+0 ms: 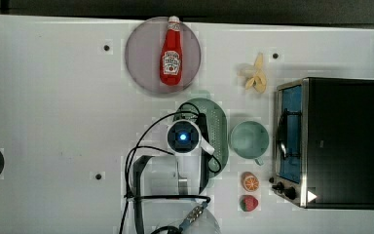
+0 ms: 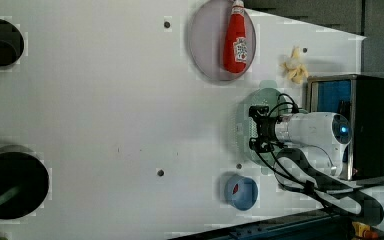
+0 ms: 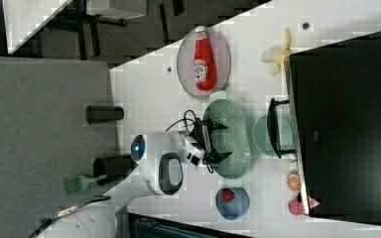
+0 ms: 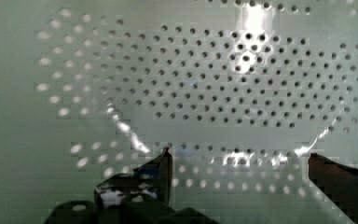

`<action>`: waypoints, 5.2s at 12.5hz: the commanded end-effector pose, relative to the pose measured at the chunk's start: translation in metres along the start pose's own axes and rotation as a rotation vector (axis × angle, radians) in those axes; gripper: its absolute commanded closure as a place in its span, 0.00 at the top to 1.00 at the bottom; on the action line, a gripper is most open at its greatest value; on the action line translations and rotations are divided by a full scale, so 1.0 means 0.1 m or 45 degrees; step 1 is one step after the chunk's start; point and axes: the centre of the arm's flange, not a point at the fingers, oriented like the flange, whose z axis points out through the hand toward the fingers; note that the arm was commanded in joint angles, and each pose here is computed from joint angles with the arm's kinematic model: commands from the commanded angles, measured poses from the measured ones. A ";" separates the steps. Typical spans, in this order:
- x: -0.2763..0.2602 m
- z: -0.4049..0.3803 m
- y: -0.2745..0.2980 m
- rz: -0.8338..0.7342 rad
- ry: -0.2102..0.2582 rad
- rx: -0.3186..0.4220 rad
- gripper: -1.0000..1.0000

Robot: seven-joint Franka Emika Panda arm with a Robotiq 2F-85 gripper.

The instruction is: Drag strainer right to left.

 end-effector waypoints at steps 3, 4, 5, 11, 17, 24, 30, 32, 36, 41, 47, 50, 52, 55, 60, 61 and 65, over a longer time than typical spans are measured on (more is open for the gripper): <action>-0.36 -0.18 -0.11 0.121 -0.022 0.063 1.00; -0.45 -0.18 -0.11 0.106 -0.027 0.063 1.00; -0.53 -0.19 -0.11 0.107 -0.034 0.062 1.00; -1.19 -0.18 -0.10 0.153 -0.078 0.053 1.00; -1.83 -0.15 -0.18 0.151 -0.110 0.052 1.00; -2.39 -0.14 -0.31 0.165 -0.108 0.002 1.00; -2.98 -0.12 -0.46 0.252 -0.133 0.006 1.00; -3.18 -0.12 -0.49 0.253 -0.144 0.012 1.00; -3.51 -0.10 -0.53 0.251 -0.166 0.025 1.00; -3.75 -0.08 -0.57 0.247 -0.184 0.036 1.00; -3.52 -0.89 -0.66 -0.044 -0.097 0.009 1.00; -3.06 -1.73 -0.73 -0.287 -0.028 -0.017 1.00; -2.62 -2.31 -0.73 -0.379 0.001 -0.024 1.00; -1.85 -3.12 -0.68 -0.376 0.010 0.021 1.00; -0.24 -3.99 -0.38 -0.510 -0.025 0.067 1.00; 0.06 -4.10 -0.29 -0.491 -0.035 0.083 1.00; 0.83 -4.30 0.04 -0.597 -0.024 0.077 1.00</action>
